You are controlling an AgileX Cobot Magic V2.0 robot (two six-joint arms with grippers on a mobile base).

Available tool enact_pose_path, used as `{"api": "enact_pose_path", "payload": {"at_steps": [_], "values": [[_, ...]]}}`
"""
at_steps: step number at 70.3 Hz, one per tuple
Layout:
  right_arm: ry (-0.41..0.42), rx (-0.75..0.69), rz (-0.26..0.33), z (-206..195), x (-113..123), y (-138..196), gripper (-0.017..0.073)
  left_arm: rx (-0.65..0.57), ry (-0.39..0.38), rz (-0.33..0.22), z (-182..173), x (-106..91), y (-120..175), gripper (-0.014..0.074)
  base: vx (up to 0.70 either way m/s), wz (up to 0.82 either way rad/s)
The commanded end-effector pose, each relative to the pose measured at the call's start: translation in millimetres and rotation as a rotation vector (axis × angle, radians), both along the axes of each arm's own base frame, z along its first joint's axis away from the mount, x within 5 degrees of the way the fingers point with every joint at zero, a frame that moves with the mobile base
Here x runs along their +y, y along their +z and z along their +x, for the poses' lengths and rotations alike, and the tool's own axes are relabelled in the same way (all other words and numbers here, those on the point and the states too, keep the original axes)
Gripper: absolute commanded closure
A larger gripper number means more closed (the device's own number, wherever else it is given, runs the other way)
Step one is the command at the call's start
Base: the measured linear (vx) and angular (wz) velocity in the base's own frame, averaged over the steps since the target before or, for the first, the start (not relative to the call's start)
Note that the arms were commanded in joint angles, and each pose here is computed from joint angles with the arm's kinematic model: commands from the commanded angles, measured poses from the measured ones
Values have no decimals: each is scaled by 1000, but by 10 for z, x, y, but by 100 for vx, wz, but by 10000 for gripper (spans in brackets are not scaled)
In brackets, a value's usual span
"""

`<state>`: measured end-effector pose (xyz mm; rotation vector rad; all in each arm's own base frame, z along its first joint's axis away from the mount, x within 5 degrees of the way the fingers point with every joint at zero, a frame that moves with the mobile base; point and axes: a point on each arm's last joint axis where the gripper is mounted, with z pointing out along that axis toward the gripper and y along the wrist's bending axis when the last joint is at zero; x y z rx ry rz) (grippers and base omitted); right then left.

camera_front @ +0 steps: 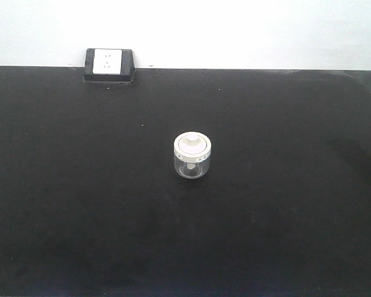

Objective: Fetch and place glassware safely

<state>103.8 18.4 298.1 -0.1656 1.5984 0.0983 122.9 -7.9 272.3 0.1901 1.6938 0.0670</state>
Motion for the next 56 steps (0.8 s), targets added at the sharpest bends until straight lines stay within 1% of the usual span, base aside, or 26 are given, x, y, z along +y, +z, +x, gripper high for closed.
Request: {"api": "enact_pose_path", "payload": {"at_steps": [1,52,56], "values": [[10,-31,-1,-3,8,97,563,-94,-17,-24,9,-19,151,601,0,0],[10,-31,-2,-3,8,97,563,-94,-16,-24,7,-19,151,601,0,0],[10,-31,-2,-3,8,97,563,-100,-14,-35,-7,-16,161,601,0,0]]}}
